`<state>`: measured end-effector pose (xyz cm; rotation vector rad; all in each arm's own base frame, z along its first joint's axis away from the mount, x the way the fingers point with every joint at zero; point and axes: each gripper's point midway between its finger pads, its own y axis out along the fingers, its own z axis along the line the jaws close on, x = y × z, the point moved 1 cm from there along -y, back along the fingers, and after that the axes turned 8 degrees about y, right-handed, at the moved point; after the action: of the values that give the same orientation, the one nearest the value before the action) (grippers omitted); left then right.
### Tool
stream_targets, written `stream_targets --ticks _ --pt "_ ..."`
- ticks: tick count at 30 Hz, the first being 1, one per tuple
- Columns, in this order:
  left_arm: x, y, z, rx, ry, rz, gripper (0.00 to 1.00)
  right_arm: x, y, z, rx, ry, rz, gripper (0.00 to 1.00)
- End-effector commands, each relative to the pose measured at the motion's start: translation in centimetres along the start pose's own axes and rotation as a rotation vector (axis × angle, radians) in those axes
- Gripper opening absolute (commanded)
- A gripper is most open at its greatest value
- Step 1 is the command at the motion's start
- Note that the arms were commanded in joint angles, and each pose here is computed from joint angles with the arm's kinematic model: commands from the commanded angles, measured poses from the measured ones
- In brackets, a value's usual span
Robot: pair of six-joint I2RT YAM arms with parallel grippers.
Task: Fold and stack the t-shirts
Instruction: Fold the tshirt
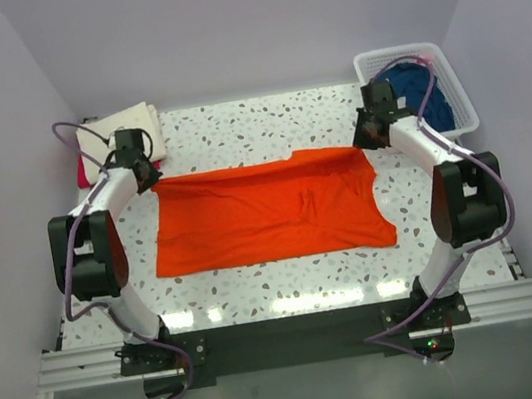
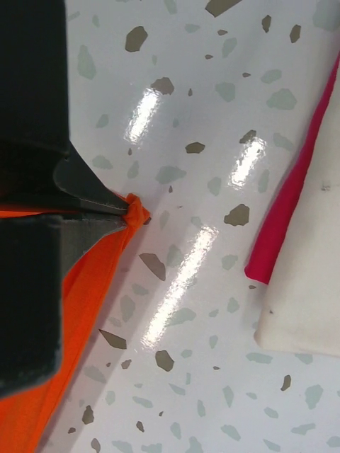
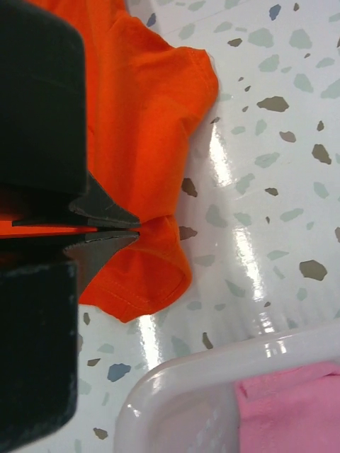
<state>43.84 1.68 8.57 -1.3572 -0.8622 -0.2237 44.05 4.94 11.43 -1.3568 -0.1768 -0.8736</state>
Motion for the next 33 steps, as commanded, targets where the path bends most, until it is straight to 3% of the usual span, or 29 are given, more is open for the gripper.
stream_targets --ticks 1,21,33 --pt "1.5 -1.6 0.5 -0.012 -0.052 -0.062 0.00 0.9 -2.1 -0.1 0.018 0.028 -0.070 0.00" --pt "-2.8 -3.4 1.8 -0.021 -0.097 -0.010 0.00 -3.9 -5.0 -2.7 0.043 0.055 -0.052 0.00" --pt "-1.5 -4.2 2.8 -0.023 -0.127 -0.025 0.00 -4.4 -6.1 -3.0 0.056 0.062 -0.055 0.00"
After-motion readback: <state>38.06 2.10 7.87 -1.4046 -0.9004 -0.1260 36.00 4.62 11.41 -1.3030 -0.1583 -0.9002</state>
